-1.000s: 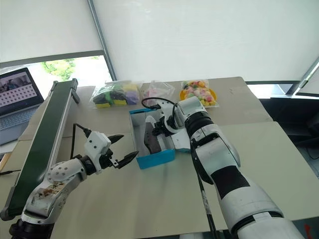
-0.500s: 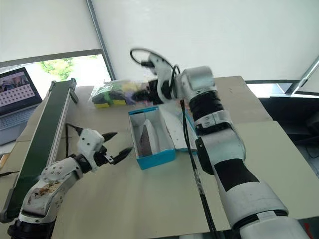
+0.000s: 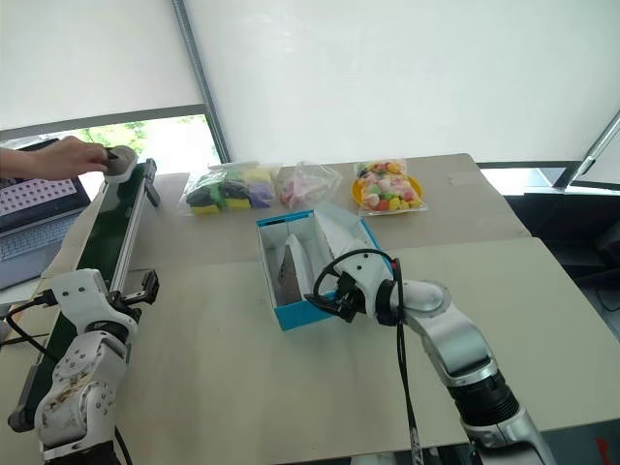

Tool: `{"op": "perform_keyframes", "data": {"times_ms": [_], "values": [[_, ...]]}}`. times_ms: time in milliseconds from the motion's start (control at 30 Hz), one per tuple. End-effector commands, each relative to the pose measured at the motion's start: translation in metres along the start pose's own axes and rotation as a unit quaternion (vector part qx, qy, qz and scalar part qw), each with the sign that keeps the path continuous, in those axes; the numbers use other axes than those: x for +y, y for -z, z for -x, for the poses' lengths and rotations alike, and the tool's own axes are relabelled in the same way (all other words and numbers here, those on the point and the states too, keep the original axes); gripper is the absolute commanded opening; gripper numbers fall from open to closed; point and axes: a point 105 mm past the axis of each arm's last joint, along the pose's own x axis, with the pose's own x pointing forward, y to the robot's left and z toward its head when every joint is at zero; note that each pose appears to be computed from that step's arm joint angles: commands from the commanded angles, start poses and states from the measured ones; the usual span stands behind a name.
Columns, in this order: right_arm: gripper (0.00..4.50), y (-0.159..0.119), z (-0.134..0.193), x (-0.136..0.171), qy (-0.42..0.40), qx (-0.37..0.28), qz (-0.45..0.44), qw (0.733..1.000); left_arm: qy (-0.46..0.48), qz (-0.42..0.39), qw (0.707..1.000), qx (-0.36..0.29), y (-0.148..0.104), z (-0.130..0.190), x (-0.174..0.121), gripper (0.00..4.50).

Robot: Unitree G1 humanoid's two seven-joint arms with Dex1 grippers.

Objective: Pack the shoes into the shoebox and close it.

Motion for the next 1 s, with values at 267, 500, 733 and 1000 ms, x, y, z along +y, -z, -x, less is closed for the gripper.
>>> {"op": "perform_keyframes", "data": {"times_ms": [267,500,733,1000], "values": [[4.48,-0.019,-0.005,-0.014,0.065,-0.061,0.046,0.995,-0.008,-0.017,1.0,0.0,-0.007,-0.012,0.018,4.5],[4.48,-0.023,0.001,0.002,-0.01,-0.074,0.034,0.997,-0.023,-0.03,0.999,0.028,0.005,-0.02,0.024,4.5],[4.48,-0.021,0.005,0.01,-0.052,-0.061,0.024,0.996,-0.04,-0.023,0.998,0.037,0.008,-0.023,0.03,4.5],[4.48,-0.023,0.002,0.001,-0.026,-0.066,0.003,0.998,-0.082,-0.03,0.995,0.039,0.009,-0.019,0.051,4.5]]}}
